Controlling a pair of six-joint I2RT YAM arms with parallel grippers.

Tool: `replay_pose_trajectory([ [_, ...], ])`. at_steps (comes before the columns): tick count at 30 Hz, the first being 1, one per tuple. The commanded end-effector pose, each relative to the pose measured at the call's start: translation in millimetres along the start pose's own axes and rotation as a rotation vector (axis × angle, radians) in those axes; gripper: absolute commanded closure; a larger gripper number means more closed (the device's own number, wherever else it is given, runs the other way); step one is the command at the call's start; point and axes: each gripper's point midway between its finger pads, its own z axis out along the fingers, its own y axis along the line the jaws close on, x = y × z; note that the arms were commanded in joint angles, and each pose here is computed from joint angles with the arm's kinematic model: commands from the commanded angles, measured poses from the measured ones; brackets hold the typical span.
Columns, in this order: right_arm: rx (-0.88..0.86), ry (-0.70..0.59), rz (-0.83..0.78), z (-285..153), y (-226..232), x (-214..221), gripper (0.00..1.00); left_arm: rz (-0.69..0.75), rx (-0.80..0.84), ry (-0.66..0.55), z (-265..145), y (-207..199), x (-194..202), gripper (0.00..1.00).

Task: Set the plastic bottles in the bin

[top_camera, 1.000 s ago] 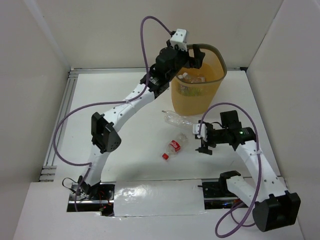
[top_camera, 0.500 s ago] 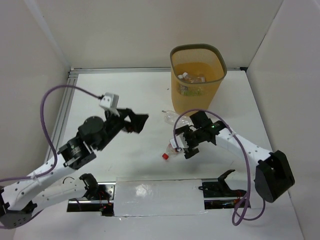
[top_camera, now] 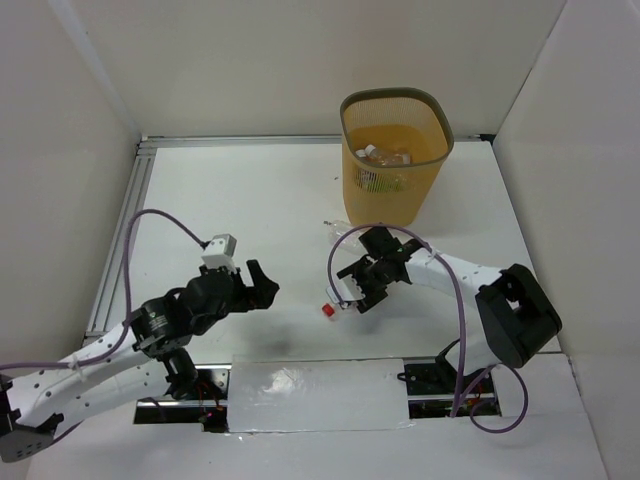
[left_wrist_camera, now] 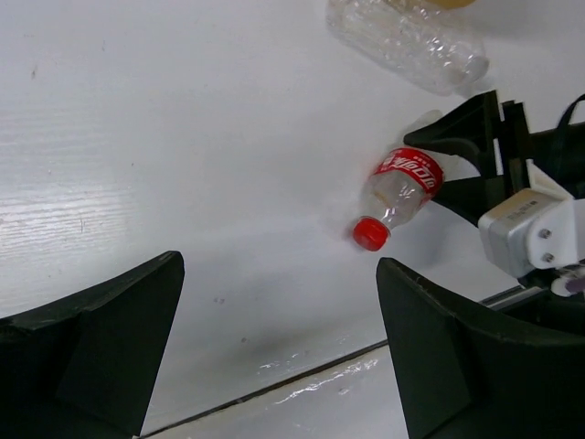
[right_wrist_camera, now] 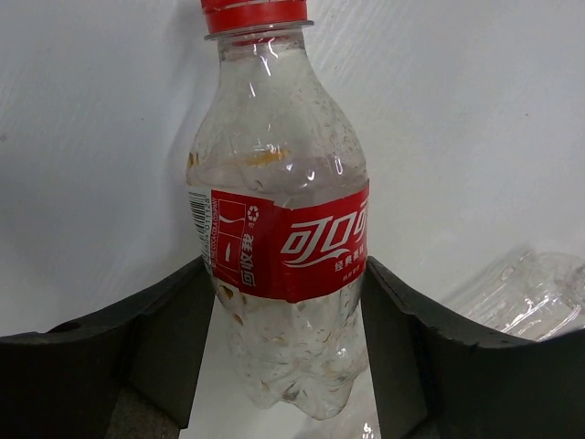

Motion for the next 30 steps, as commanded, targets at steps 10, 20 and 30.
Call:
replay_pose_trajectory([
  [10, 0.264, -0.294, 0.133, -123, -109, -123, 0.71, -0.040, 0.055, 0.015, 19, -30, 0, 0.01],
  [20, 0.908, -0.391, 0.272, -290, -243, -165, 0.68, -0.018, 0.099, -0.010, 22, -37, -3, 0.01],
  [30, 1.099, -0.147, 0.679, -332, -284, -1, 0.49, 0.018, 0.150, 0.043, 32, -55, 7, 0.01],
])
